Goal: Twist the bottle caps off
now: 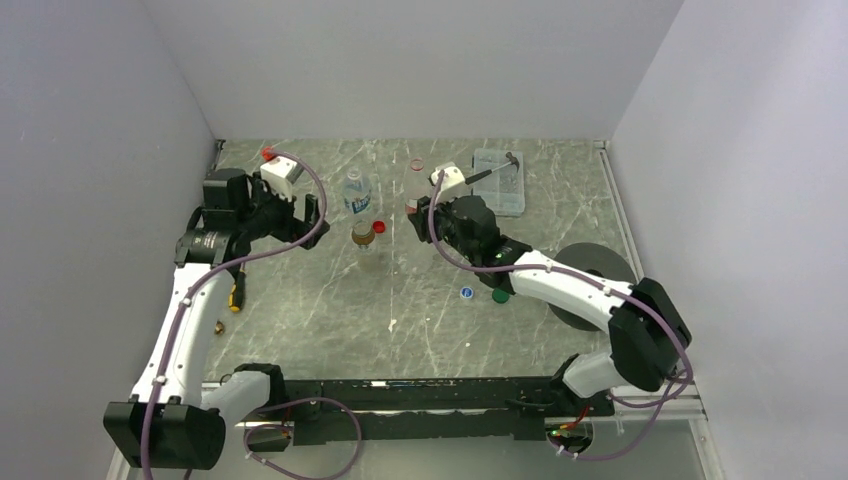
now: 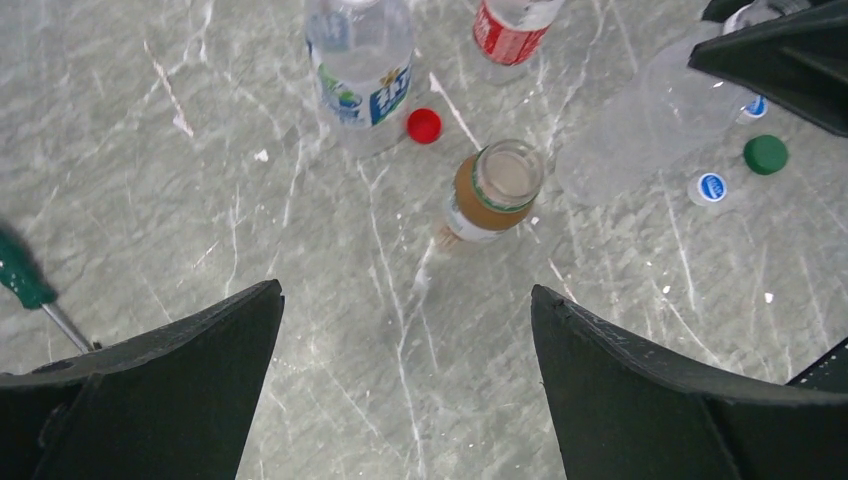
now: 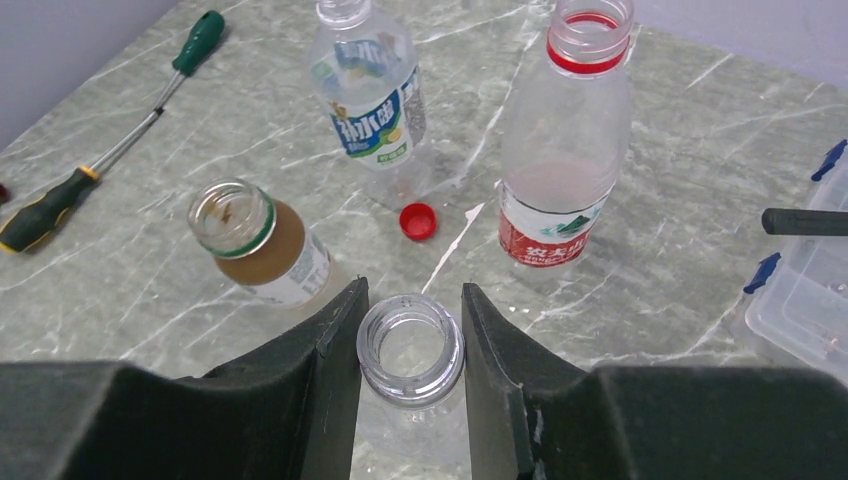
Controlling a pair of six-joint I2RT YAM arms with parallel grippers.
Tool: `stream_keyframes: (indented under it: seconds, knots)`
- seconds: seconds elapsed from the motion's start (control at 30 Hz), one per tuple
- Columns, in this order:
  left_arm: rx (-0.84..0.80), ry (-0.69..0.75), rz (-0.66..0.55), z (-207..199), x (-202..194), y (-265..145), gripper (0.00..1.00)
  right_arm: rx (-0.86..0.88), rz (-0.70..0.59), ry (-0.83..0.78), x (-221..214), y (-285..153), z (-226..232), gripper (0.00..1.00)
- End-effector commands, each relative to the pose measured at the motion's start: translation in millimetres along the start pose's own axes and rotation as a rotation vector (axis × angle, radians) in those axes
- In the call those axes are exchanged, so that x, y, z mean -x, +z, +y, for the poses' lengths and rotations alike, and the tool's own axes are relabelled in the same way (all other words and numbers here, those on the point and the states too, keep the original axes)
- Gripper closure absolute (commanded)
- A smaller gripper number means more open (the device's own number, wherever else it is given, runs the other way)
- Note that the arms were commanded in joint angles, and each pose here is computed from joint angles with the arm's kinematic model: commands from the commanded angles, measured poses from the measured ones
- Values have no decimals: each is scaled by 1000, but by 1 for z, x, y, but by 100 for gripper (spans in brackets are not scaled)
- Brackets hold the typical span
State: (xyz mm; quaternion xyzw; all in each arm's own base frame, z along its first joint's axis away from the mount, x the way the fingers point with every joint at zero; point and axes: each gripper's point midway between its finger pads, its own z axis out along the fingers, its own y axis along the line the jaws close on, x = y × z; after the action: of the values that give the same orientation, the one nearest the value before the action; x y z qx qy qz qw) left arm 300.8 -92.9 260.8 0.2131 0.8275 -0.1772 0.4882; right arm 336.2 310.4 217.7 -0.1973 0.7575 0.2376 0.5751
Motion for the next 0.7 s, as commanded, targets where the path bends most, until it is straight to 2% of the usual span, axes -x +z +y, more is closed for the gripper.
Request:
stream_keyframes:
  seconds: [0.0, 0.17, 0.27, 0.37, 0.6, 0.67]
  knots:
    - [27, 15, -11, 15, -5, 6, 1, -44, -124, 4, 22, 10, -7, 88]
    - [47, 3, 4, 25, -13, 10, 1, -53, -101, 14, 5, 16, -9, 78]
    - [41, -2, 8, 26, -15, 12, 1, -55, -85, 15, -3, 17, -10, 60]
    - [70, -23, -4, 36, -17, 10, 1, -62, -73, 16, -7, 16, -12, 49]
    - [68, -34, -20, 36, -16, 12, 1, -87, -86, 15, 10, 2, -16, 17]
    - [73, -35, -15, 37, -15, 11, 1, -93, -93, 14, 20, -4, -16, 13]
